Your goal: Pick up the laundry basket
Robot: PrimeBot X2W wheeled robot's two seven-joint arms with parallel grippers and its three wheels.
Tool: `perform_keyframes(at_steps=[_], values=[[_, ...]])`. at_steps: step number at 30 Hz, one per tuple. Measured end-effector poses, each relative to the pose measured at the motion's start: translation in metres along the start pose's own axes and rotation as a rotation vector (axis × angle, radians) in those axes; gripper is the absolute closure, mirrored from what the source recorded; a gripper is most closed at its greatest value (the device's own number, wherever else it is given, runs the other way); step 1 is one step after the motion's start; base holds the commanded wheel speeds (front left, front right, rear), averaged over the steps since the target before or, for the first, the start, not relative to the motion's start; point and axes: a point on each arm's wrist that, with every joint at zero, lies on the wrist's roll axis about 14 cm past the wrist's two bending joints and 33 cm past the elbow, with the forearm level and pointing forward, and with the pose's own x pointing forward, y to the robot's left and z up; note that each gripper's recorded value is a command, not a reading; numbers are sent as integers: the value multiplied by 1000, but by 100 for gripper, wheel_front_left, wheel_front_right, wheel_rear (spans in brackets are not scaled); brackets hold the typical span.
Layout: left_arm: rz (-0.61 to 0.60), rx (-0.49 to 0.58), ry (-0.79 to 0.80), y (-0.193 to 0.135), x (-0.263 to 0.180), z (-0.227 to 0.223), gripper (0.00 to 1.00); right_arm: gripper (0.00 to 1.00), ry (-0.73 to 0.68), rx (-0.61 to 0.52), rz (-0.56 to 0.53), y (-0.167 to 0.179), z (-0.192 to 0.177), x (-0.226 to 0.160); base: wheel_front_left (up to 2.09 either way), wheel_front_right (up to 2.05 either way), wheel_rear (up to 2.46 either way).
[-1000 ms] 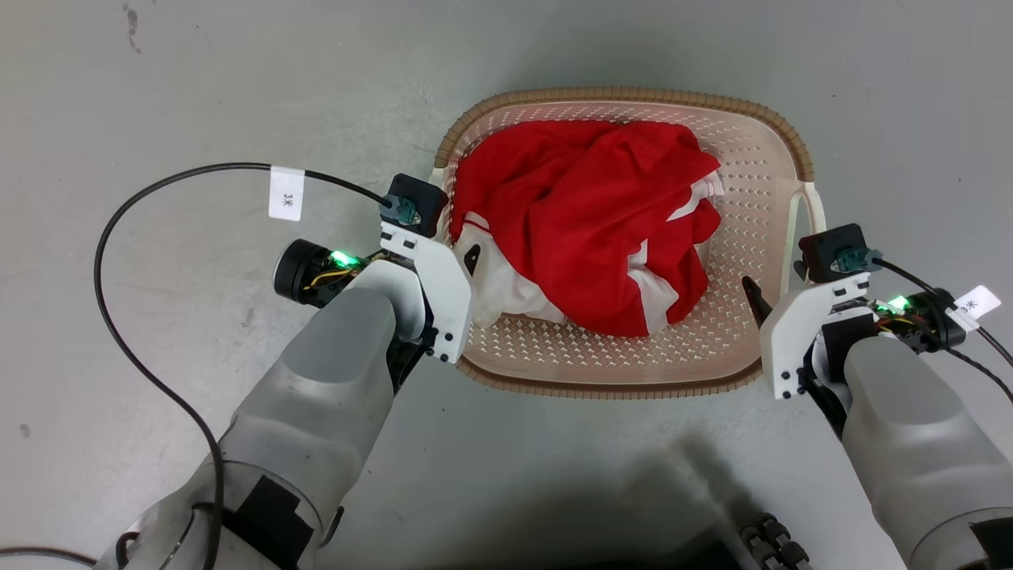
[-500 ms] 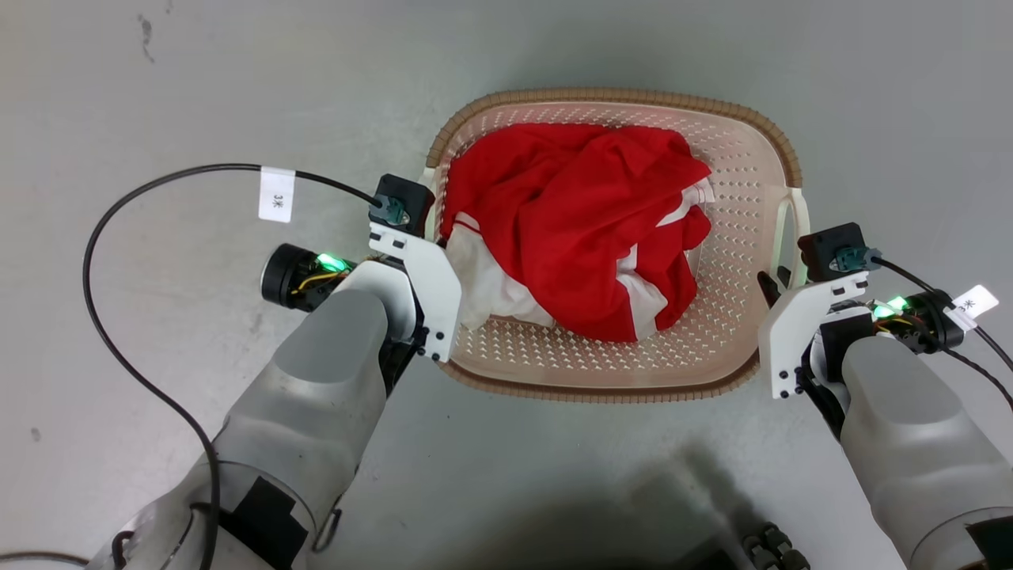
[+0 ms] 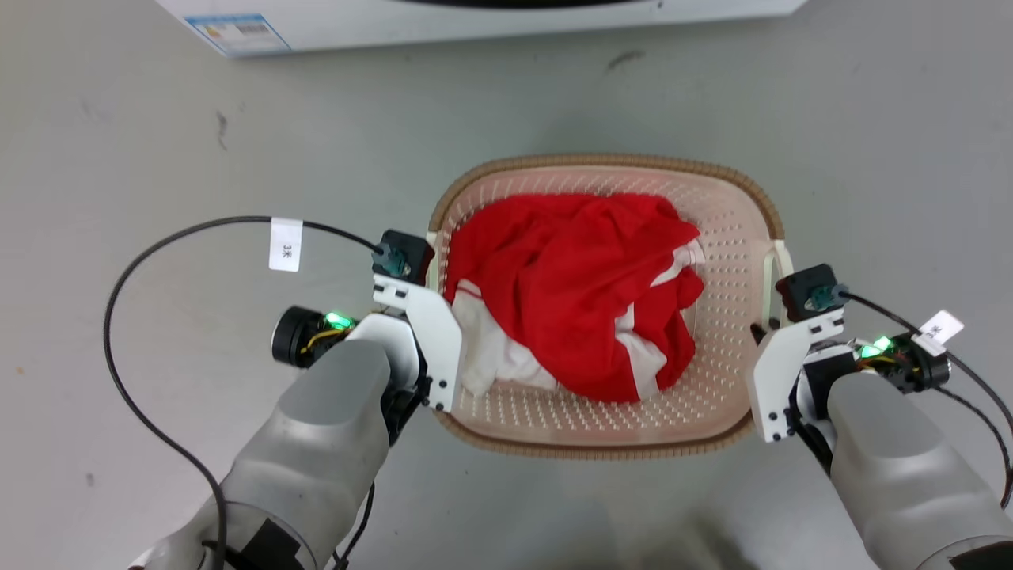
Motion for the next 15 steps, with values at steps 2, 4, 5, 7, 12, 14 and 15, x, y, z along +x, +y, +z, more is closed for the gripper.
perform_keyframes(at_steps=[2, 4, 5, 7, 12, 14, 15], values=[[10, -9, -6, 0, -10, 1, 100, 100, -9, -17, 8, 4, 5, -7, 0, 0, 0], [19, -19, -10, -1, -21, 1, 100, 100, -19, -29, 14, 8, 9, -15, 0, 0, 0], [24, -24, -13, -2, -27, 1, 100, 100, -21, -37, 17, 10, 11, -19, 0, 0, 0], [34, -31, -19, -2, -37, 2, 100, 100, -31, -48, 21, 14, 15, -26, 0, 0, 0], [61, -48, -31, -2, -63, 0, 100, 100, -49, -79, 37, 25, 22, -44, 0, 0, 0], [71, -57, -39, -3, -72, -1, 100, 100, -59, -90, 42, 29, 25, -51, 0, 0, 0], [75, -60, -43, -3, -77, -1, 100, 100, -66, -99, 45, 31, 27, -55, 0, 0, 0]])
